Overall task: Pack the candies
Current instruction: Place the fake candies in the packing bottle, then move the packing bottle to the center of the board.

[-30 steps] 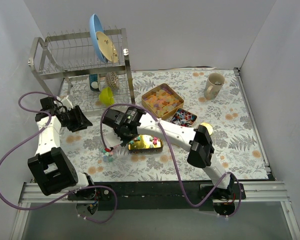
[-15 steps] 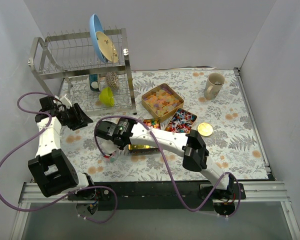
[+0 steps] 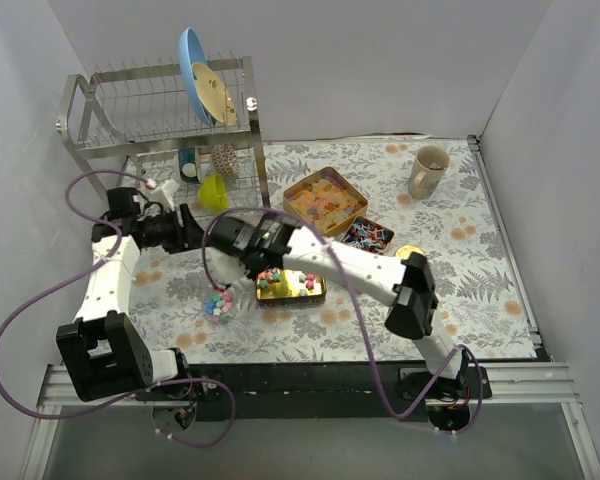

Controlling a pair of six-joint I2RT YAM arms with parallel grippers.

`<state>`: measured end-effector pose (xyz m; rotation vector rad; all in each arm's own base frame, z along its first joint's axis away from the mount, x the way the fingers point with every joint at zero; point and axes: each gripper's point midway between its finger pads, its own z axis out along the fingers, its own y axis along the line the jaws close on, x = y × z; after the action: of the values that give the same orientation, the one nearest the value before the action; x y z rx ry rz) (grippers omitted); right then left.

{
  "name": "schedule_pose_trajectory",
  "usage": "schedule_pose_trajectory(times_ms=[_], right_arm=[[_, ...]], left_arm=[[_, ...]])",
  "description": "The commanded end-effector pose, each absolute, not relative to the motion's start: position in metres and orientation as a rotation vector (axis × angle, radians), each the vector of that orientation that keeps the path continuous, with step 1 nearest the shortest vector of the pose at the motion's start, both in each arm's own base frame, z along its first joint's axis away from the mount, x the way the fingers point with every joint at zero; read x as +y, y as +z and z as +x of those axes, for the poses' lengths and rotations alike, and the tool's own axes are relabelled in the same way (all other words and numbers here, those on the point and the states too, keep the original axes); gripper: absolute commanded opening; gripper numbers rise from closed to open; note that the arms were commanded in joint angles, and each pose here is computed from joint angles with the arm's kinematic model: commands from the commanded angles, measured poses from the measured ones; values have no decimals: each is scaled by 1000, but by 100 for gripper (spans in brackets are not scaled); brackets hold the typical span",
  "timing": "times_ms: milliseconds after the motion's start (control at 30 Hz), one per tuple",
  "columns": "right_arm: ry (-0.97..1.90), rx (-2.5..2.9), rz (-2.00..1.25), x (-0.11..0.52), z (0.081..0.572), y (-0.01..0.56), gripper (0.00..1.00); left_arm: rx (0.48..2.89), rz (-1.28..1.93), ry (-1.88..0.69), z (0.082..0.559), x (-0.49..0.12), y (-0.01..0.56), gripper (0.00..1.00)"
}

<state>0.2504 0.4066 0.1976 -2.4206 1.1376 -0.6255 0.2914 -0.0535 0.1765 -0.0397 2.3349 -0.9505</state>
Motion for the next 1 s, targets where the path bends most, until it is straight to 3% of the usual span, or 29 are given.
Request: schedule_pose_trajectory(times_ms=[0, 133, 300, 433, 600, 800, 967], right_arm=[[-424, 1515, -2066, 318, 288, 271, 1], [-343, 1866, -1837, 232, 312, 255, 1], [-290, 2015, -1654, 181, 309, 250, 1], [-276, 2044, -1588, 166, 304, 254, 1], [-270, 2075, -1533, 151, 307, 260, 1], [-258, 2081, -1516, 151, 315, 261, 1], [-237, 2079, -1512, 157, 319, 263, 1]], left_arm=[[2309, 283, -1011, 266, -119, 185, 41], [2410, 317, -923, 262, -140, 162, 36], [2511, 244, -803, 267, -131, 141, 33], [2559, 414, -678, 265, -115, 147, 38], [2641, 858, -534, 226, -85, 141, 40], [2675, 962, -388, 215, -63, 111, 41], [2605, 970, -301, 235, -63, 99, 41]])
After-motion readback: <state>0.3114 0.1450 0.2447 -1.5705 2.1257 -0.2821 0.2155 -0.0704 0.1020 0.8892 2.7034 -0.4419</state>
